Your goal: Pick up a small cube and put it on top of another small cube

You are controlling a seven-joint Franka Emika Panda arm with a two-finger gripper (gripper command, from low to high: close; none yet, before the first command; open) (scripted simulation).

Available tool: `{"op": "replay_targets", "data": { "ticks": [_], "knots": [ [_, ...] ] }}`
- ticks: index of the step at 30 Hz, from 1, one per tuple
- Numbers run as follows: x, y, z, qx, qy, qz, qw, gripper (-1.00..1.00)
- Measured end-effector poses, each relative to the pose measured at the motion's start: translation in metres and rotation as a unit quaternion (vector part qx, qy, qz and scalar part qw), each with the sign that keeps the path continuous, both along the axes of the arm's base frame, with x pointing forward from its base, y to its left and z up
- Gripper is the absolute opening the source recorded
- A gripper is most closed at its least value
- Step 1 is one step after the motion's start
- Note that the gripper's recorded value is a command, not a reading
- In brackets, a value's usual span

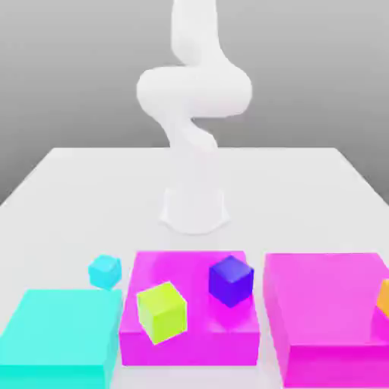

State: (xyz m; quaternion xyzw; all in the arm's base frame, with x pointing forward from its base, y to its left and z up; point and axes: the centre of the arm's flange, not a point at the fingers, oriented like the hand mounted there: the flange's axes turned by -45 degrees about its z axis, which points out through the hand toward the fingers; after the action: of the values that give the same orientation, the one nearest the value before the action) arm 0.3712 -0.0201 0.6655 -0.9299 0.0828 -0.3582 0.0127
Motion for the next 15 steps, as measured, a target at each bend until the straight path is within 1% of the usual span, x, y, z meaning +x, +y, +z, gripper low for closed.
{"op": "replay_targets", "data": {
  "ticks": [3, 7, 11, 15],
  "knots": [
    [0.022, -0.028, -0.059, 0.047, 0.037, -0.087, 0.994, 0.00],
    [0.034, -0.066, -0.135, 0.104, 0.080, -0.200, 0.971, 0.00],
    [0.029, -0.101, -0.211, 0.156, 0.117, -0.314, 0.929, 0.00],
    [0.009, -0.132, -0.285, 0.201, 0.148, -0.426, 0.869, 0.00]
  ]
}}
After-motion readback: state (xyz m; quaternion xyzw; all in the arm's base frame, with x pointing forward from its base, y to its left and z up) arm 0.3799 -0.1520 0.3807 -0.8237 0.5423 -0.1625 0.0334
